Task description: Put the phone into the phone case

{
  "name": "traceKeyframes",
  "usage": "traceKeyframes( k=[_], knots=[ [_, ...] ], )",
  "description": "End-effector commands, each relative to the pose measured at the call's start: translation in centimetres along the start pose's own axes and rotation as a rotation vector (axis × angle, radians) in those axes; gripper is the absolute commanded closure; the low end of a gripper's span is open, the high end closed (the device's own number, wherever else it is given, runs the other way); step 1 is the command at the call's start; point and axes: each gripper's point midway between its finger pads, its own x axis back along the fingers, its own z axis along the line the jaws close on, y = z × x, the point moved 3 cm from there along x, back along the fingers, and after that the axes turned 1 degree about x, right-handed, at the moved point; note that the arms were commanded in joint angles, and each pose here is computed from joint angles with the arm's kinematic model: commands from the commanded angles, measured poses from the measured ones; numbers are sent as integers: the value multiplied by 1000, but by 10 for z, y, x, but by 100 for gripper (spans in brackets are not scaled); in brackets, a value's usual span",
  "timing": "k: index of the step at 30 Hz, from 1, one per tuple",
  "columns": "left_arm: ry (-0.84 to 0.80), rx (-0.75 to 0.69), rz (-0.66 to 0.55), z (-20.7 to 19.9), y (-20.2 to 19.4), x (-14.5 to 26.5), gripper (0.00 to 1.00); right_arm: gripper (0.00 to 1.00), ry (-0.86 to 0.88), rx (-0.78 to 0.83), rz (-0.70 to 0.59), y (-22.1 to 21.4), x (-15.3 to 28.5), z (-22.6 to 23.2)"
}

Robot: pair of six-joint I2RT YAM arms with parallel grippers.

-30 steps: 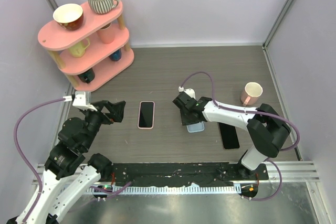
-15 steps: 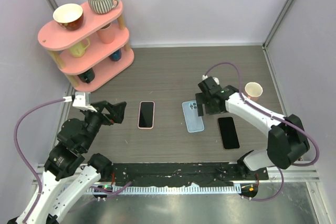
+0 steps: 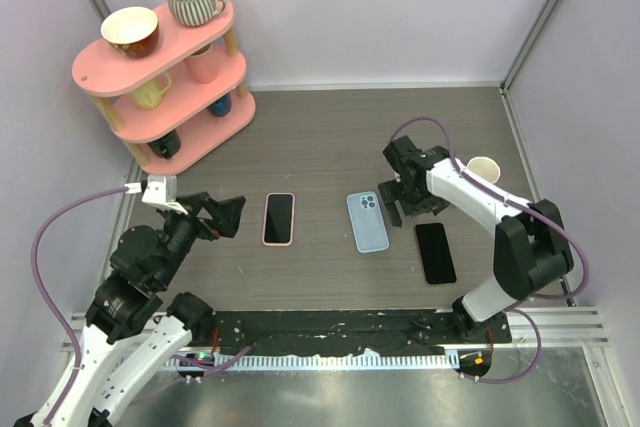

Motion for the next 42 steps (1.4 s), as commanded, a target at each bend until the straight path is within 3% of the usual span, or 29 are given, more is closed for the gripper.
traceKeyframes(
  k=[1,7,17,36,40,42],
  knots=[
    [-32,8,-28,-7,7,-2,0,4,58,52,94,0,-7,-3],
    [-19,8,-28,-5,6,-3,0,5,53,62,224,-8,-29,-8],
    [-10,4,-31,-3,7,-4,0,3,90,0,328,-19,-54,-20],
    [-10,-2,-35,-3,8,-4,0,2,183,-90,310,-25,-70,-34],
    [-12,-1,-36,-4,8,-4,0,8,216,-90,298,-24,-68,-29],
    [-16,0,-34,-4,8,-3,0,17,237,-90,280,-20,-65,-28]
  ],
)
